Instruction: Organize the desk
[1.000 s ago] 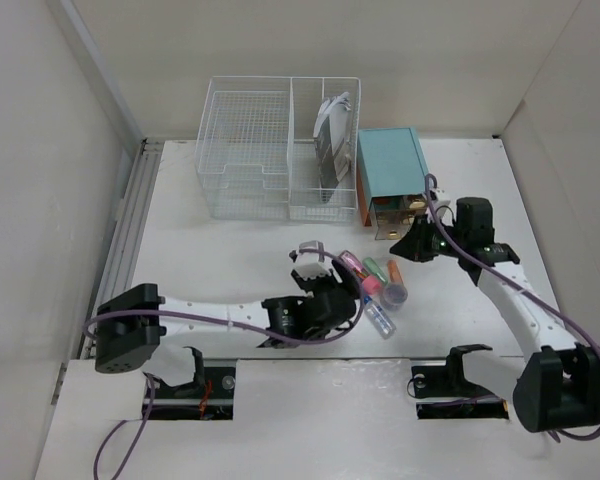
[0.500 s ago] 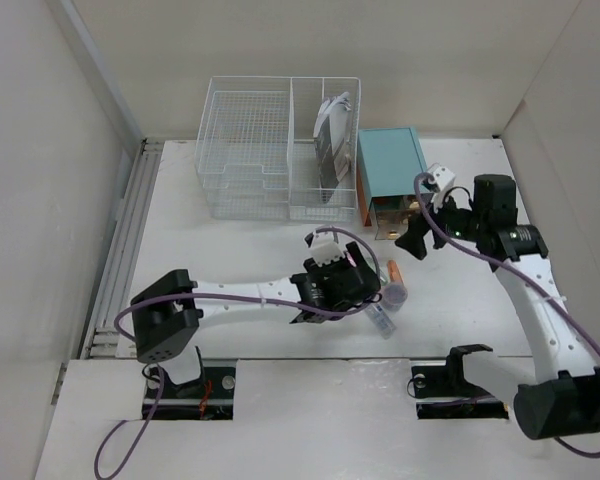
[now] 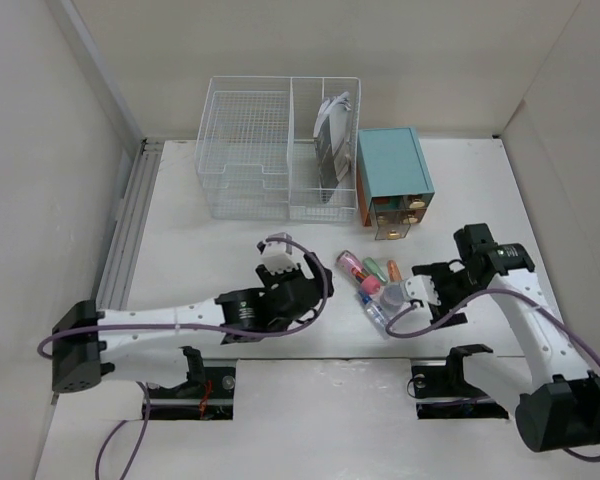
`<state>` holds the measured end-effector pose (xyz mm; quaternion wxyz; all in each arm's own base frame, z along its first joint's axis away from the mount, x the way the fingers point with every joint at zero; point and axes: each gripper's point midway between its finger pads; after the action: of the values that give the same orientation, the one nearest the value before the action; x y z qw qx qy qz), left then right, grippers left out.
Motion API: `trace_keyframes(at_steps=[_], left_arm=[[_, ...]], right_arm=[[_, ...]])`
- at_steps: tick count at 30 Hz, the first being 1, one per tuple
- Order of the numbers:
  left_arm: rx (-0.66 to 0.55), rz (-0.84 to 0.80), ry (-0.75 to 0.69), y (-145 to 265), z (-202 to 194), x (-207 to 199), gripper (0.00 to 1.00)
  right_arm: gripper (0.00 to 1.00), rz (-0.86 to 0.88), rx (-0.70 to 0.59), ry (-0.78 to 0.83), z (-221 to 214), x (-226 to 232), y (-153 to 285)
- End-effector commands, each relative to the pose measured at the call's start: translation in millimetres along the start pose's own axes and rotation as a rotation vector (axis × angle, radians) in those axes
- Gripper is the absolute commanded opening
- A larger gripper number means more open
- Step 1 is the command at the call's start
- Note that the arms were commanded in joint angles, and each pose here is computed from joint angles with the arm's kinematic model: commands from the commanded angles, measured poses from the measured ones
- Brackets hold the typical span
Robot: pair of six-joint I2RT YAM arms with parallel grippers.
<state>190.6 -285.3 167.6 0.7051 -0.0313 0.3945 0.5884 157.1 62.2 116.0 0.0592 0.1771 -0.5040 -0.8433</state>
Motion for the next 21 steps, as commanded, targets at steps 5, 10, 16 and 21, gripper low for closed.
trace_keyframes(at_steps=[5,10,16,21], left_arm=[[-0.041,-0.15,-0.011,31,32,2,0.85],[-0.053,-0.179,0.032,40,39,10,0.85],[-0.029,-0.199,0.041,40,30,12,0.86],[-0.022,-0.203,0.02,39,27,11,0.86]], right_arm=[[0.93,0.092,-0.213,0.182,31,-26,-19],[0.94,0.11,-0.244,0.11,38,-51,-29],[0.93,0.068,-0.226,0.061,38,-78,-44],[0.93,0.098,-0.162,0.025,34,-73,-59]])
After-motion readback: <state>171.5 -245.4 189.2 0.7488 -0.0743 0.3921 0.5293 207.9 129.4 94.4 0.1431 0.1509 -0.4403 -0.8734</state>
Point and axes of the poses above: each gripper's point midway between its finger pads, its own y axis back along the fingers, its own x axis along the line the jaws close on, z = x × y, and after that the axes turned 6 degrees about y, right-handed
